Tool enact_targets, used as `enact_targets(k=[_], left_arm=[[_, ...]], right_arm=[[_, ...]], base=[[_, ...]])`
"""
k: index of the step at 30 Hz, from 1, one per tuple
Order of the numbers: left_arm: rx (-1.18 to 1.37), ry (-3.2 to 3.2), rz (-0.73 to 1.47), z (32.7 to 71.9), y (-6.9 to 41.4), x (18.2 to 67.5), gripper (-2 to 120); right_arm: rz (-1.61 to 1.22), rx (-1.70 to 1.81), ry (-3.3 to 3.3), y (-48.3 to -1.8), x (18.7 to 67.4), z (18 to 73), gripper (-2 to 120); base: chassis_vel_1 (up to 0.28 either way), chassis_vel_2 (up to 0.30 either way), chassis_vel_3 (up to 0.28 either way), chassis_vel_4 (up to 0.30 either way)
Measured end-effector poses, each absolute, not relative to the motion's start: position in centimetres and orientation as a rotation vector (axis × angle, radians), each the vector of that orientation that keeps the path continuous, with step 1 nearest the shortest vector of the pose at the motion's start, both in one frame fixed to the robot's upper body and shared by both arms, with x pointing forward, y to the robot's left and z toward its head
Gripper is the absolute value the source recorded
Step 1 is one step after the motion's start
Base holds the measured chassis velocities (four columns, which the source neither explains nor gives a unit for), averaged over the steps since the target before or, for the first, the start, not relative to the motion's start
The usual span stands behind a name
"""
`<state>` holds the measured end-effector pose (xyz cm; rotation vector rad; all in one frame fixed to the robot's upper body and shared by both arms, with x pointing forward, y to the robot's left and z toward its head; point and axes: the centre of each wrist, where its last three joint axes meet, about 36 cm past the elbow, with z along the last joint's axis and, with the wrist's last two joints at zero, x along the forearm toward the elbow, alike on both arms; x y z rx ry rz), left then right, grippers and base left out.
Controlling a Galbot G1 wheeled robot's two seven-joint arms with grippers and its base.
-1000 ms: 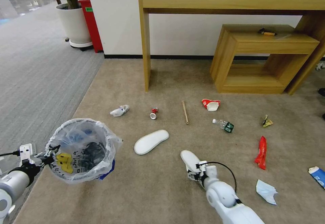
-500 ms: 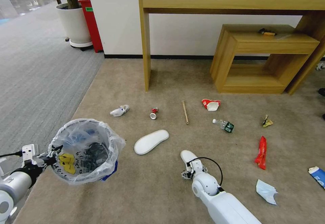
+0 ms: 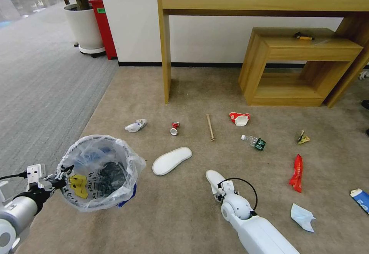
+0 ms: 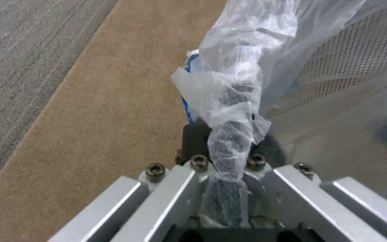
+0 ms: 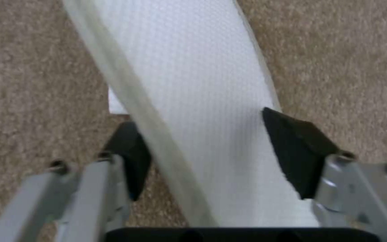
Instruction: Pick up the trash bin and place the garbage on the floor into it.
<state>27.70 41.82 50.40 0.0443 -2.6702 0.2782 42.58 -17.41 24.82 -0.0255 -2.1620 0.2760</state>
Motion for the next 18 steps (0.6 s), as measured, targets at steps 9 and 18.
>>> enact_targets(k=[9,18], left_arm=[[0.027,-2.679,0.262,51.0,41.1,27.3,0],[0.012,-2.685,0.245,51.4,40.5,27.2,0]], right_arm=[[0.259,-0.052,-2.181,-18.5,41.7,25.0,23],[0.24,-0.086,-2.242,-20.2,41.4,25.8,2]], base=[[0.0,0.0,0.0,0.0],[0.0,0.0,0.0,0.0]])
